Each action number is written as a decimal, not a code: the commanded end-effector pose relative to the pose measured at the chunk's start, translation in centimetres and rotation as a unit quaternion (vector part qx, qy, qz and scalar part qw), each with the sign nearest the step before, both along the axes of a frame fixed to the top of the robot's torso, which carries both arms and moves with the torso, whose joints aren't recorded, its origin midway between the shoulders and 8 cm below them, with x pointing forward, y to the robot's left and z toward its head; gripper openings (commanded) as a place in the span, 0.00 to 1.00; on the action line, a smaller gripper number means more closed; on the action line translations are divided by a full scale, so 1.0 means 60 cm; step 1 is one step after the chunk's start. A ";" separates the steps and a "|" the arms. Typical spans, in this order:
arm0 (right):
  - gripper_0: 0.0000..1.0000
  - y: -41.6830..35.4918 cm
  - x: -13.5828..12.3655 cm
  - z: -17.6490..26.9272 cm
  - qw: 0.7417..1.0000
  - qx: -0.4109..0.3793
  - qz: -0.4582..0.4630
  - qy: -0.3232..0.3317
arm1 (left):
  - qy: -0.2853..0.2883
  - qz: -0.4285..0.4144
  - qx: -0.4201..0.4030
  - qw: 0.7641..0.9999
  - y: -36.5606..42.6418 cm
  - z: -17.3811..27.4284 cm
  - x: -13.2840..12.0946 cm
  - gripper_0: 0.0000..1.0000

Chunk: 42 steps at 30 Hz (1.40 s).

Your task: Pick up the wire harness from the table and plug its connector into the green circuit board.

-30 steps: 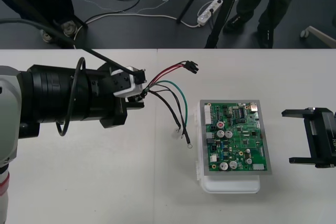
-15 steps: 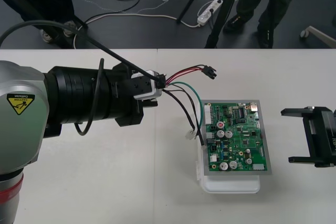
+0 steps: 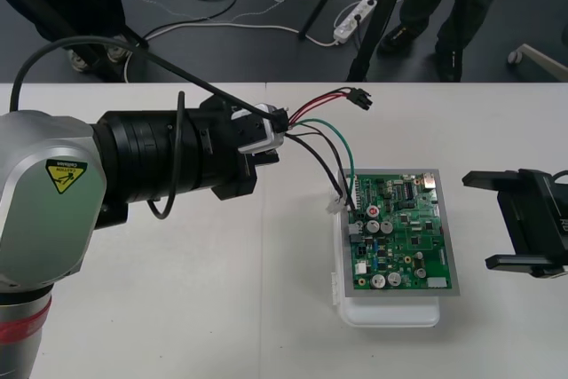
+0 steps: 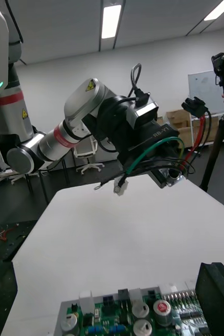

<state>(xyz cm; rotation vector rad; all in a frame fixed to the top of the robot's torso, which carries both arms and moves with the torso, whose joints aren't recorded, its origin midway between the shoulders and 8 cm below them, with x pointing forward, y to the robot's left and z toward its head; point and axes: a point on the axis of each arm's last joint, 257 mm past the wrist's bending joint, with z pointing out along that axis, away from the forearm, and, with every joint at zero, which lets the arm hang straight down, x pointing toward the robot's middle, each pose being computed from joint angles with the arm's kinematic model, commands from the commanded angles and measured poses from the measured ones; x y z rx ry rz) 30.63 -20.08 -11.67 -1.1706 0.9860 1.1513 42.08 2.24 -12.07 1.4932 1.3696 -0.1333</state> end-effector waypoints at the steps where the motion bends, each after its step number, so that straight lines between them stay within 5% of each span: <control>1: 1.00 -0.006 -0.011 0.042 0.999 0.002 -0.025 0.025 | -0.068 -0.012 -0.016 0.997 -0.024 0.057 0.016 0.00; 21: 1.00 0.081 -0.019 0.148 0.987 0.035 -0.114 0.105 | -0.059 -0.015 -0.021 0.998 -0.022 0.049 0.010 0.00; 42: 1.00 0.159 0.024 0.230 0.948 0.074 -0.269 0.151 | -0.066 0.002 -0.025 0.997 -0.023 0.054 0.021 0.00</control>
